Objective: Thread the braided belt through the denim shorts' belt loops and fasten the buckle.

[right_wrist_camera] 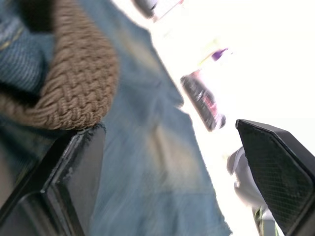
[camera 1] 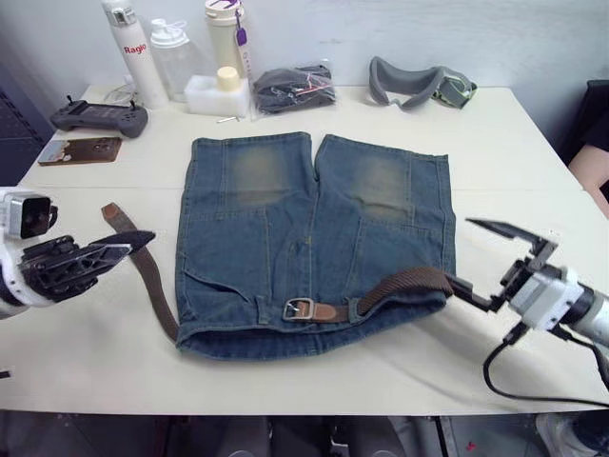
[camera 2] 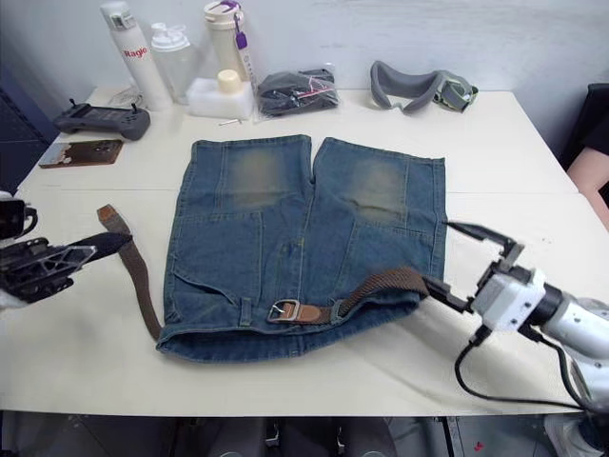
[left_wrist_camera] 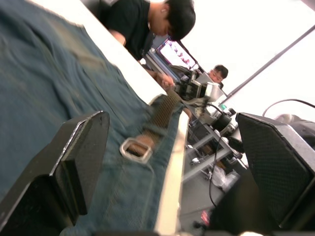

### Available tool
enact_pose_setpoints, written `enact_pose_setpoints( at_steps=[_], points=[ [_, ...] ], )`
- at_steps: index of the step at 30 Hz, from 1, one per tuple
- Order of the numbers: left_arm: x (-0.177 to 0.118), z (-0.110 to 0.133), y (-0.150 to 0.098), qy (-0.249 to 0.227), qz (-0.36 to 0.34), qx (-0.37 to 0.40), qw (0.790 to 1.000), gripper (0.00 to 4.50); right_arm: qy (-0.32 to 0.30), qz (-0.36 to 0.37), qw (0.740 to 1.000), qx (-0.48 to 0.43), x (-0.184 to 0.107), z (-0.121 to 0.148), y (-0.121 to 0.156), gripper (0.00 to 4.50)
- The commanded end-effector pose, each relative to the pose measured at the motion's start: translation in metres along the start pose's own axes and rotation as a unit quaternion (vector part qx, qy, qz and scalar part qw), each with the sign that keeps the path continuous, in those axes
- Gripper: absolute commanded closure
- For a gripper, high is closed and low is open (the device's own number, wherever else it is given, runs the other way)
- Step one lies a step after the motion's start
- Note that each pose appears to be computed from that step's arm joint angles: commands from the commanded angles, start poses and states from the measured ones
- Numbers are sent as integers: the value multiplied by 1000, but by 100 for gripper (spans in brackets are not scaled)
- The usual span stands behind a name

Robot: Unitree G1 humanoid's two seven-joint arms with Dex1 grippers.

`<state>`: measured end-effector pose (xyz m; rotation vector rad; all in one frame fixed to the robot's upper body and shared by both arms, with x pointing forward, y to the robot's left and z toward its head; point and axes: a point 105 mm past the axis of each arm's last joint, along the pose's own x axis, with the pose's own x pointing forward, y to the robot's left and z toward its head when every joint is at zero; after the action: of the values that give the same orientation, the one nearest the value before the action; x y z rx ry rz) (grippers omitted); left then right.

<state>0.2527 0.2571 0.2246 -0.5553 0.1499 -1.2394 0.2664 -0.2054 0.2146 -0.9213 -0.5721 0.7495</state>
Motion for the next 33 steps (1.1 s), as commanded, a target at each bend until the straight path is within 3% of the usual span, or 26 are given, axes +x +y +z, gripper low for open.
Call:
enact_pose_setpoints(
  at_steps=[1, 6, 10, 13, 14, 17, 20, 21, 24, 27, 29, 32, 33],
  points=[
    [14, 5, -3, 2, -2, 39, 999, 1, 17, -57, 998, 2, 10, 0, -33, 0],
    [25, -3, -5, 13, -19, 50, 998, 1, 130, -94, 987, 1, -9, -45, -55, 0],
    [25, -4, -4, 16, -17, 51, 998, 1, 170, -76, 983, 1, -31, -61, -54, 0],
    [28, -15, 4, 43, 2, 76, 996, 1, 173, -74, 978, 90, -25, -65, -49, 0],
    [30, -19, 5, 54, 3, 82, 995, 1, 171, -64, 976, 121, -21, -64, -44, 0],
    [42, -60, 8, 168, 4, 127, 977, 1, 113, 12, 935, 337, 18, -30, -6, 0],
    [43, -88, 9, 241, 1, 158, 957, 0, 103, 125, 903, 397, 29, 5, 31, 82],
    [41, -95, 11, 259, 2, 166, 952, 0, 112, 155, 897, 399, 29, 9, 42, 131],
    [33, -112, 15, 311, 1, 185, 932, 80, 153, 238, 873, 398, 19, 13, 77, 279],
    [27, -118, 12, 325, -5, 181, 928, 214, 155, 294, 823, 461, 4, 22, 105, 427],
    [17, -126, 12, 347, -2, 183, 920, 311, 176, 320, 802, 473, -8, 21, 124, 450],
    [4, -150, 19, 380, 25, 209, 901, 446, 213, 346, 815, 412, -23, 7, 147, 450],
    [3, -155, 22, 374, 39, 214, 902, 446, 212, 347, 819, 404, -23, 7, 149, 450]
  ],
)
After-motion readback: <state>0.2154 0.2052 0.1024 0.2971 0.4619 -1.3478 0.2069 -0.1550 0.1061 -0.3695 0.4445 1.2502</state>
